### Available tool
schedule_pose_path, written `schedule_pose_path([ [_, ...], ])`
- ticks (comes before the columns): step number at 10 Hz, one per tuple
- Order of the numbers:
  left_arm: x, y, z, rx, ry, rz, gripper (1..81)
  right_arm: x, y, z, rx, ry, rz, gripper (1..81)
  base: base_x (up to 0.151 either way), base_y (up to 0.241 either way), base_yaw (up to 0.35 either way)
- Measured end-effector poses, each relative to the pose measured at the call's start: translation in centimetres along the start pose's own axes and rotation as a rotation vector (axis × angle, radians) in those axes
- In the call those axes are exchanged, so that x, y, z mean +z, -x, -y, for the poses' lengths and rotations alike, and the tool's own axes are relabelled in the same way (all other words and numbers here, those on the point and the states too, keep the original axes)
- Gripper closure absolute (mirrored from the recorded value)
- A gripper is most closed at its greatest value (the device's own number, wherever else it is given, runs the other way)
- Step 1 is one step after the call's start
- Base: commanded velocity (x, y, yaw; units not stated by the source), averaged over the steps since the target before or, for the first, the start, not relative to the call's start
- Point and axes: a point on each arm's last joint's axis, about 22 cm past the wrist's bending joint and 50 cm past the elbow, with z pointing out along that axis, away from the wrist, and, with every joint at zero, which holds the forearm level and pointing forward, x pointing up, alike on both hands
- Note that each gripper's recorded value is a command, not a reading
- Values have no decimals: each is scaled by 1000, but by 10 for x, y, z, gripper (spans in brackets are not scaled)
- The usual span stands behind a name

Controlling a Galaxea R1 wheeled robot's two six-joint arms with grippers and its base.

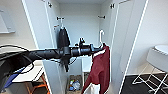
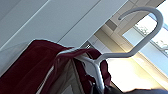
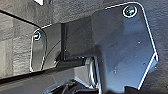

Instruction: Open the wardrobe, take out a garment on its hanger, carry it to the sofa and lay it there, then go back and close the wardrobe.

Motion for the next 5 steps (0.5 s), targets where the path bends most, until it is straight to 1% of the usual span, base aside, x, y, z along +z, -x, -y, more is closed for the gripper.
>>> schedule_pose_path([
  [3, 2, 7, 5, -18, 1, 6, 811, 0, 0, 0, 0, 0, 0, 10, 0, 0, 0],
  [5, 2, 6, 7, -19, -1, 1, 811, 0, 0, 0, -1, 0, 0, 10, 0, 0, 0],
])
